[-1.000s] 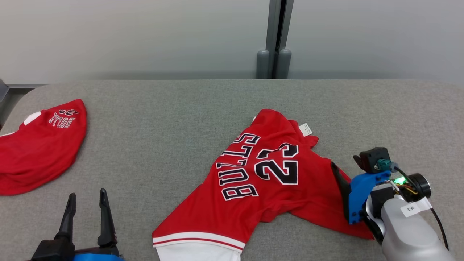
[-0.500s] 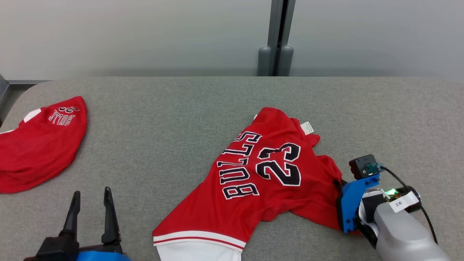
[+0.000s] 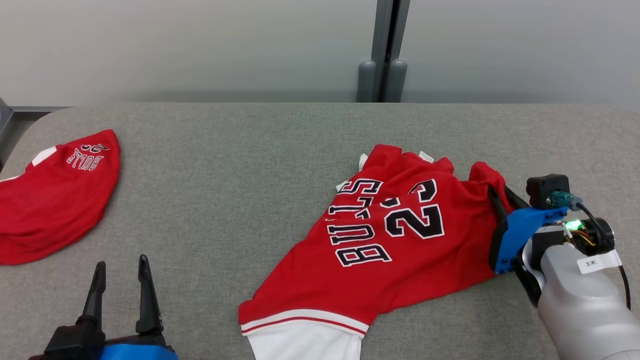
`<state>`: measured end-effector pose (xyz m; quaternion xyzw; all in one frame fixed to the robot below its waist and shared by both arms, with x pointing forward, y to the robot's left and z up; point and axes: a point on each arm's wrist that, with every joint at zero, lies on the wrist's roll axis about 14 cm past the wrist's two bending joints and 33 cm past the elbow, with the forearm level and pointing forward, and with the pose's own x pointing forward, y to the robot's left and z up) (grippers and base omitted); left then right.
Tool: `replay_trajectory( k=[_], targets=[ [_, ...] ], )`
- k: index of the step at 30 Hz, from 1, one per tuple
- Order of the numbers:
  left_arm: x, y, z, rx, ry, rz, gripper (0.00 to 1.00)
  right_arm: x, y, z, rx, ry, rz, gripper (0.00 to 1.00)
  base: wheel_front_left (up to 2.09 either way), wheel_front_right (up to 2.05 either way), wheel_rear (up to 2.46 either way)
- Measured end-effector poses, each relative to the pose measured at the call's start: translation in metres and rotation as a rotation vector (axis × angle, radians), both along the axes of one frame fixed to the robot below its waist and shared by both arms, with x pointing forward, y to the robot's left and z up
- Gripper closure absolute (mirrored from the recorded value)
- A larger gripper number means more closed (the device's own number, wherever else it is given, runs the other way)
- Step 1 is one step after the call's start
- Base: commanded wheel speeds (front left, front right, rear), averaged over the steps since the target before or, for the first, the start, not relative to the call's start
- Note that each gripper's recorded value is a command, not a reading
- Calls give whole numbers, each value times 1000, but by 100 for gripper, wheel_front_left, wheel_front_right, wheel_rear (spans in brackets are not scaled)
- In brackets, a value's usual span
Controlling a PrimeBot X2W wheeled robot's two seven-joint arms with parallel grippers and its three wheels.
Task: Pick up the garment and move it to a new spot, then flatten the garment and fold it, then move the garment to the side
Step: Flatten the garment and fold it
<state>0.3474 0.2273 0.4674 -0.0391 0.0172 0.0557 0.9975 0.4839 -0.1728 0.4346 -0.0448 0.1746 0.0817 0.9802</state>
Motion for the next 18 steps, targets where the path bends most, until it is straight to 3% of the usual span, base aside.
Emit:
replay_trajectory(
  k=[4, 9, 18],
  targets=[
    [2, -5, 0, -3, -1, -13, 0, -6, -17, 2, 3, -15, -42, 0, 0, 0, 0],
    [4, -9, 5, -3, -16, -28, 0, -7, -33, 36, 40, -167, -85, 0, 0, 0, 0],
    [-3, -15, 7, 13, -21, -51, 0, -60, -32, 64, 103, -355, -116, 0, 0, 0, 0]
  ],
)
